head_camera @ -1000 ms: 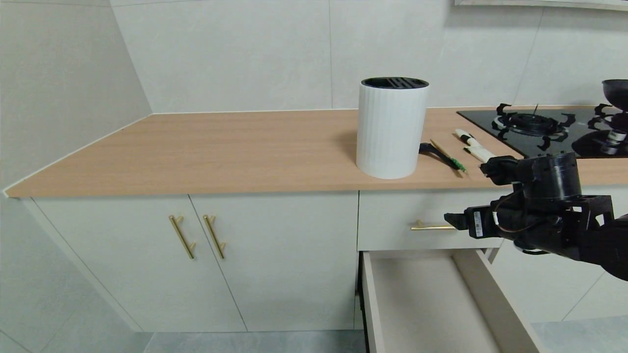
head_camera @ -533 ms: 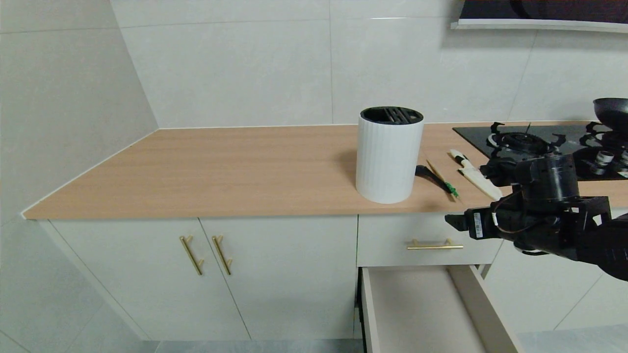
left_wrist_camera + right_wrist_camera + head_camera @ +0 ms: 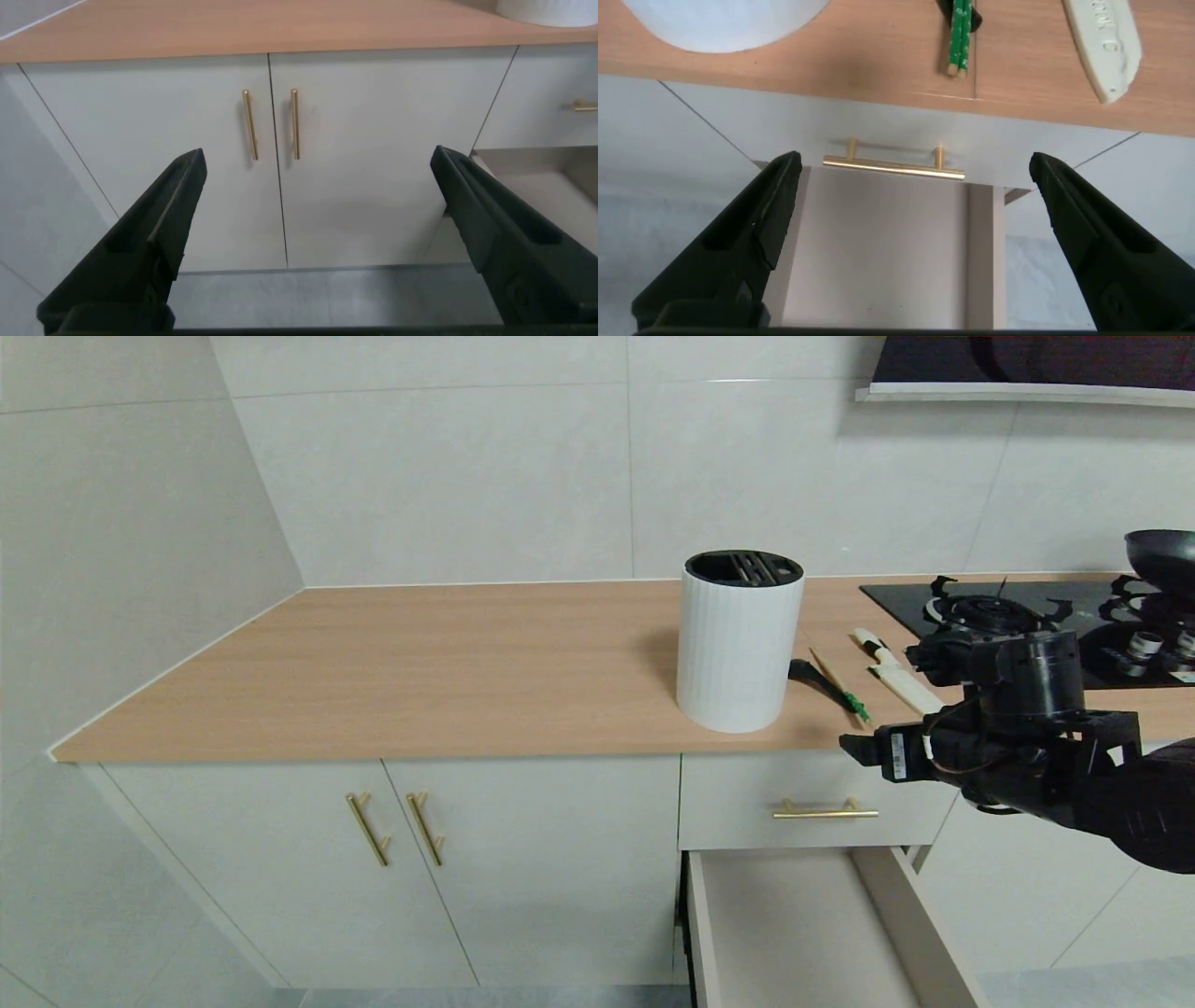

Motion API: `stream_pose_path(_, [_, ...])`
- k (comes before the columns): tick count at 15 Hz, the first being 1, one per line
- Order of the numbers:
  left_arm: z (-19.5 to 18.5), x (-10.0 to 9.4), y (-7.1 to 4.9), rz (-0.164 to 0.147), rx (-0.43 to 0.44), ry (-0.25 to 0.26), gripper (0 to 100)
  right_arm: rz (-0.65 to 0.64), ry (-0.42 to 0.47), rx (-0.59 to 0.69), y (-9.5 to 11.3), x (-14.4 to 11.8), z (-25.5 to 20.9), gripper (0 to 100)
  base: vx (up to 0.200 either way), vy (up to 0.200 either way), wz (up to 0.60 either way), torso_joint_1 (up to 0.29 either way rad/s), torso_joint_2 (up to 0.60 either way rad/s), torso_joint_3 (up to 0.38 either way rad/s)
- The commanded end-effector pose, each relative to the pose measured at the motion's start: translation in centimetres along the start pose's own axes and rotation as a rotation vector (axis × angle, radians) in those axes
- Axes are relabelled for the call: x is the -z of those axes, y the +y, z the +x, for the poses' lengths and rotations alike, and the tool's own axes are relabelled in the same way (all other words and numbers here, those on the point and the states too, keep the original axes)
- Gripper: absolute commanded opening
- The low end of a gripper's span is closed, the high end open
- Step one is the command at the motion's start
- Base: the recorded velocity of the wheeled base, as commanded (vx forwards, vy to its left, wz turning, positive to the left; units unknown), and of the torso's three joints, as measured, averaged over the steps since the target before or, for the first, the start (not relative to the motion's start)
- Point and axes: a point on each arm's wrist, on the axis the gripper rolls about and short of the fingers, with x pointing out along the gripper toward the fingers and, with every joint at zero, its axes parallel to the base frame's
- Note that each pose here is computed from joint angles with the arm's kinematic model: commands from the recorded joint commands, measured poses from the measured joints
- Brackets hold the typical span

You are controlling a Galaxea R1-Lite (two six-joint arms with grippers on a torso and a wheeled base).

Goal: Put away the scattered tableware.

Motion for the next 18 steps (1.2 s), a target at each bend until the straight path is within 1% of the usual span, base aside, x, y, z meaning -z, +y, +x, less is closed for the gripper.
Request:
stream_pose_path(1, [0.0, 0.0, 0.0, 0.0, 0.0, 0.002, 100, 0.013, -0.011, 0.017, 0.4, -0.6, 1.4, 100, 0.0, 0.0, 0.0, 0.0, 0.0, 0.0])
stream_pose_path(3, [0.0, 0.0, 0.0, 0.0, 0.0, 0.002, 100, 0.068, -0.032, 0.059, 0.4, -1.5, 3.0, 100, 0.0, 0.0, 0.0, 0.0, 0.0, 0.0])
stream_pose_path(5, [0.0, 0.0, 0.0, 0.0, 0.0, 0.002, 100, 0.081, -0.027, 0.089, -0.4, -2.4, 4.8, 100, 0.0, 0.0, 0.0, 0.0, 0.0, 0.0])
stream_pose_path(7, [0.0, 0.0, 0.0, 0.0, 0.0, 0.002, 100, 0.095, 0.001, 0.108, -1.2, -3.9, 5.9, 100, 0.0, 0.0, 0.0, 0.0, 0.0, 0.0])
stream_pose_path(8, [0.0, 0.0, 0.0, 0.0, 0.0, 0.002, 100, 0.095, 0.019, 0.093, -1.2, -4.2, 6.2, 100, 0.0, 0.0, 0.0, 0.0, 0.0, 0.0])
stream_pose_path(11, [0.0, 0.0, 0.0, 0.0, 0.0, 0.002, 100, 0.099, 0.066, 0.054, -1.3, -3.6, 7.1, 100, 0.0, 0.0, 0.0, 0.0, 0.0, 0.0])
stream_pose_path(12, [0.0, 0.0, 0.0, 0.0, 0.0, 0.002, 100, 0.103, 0.075, 0.065, -1.7, -3.3, 7.6, 100, 0.0, 0.0, 0.0, 0.0, 0.0, 0.0])
stream_pose_path(18, [0.0, 0.0, 0.0, 0.0, 0.0, 0.002, 100, 0.097, 0.109, 0.076, -1.5, -1.9, 9.6, 100, 0.0, 0.0, 0.0, 0.0, 0.0, 0.0])
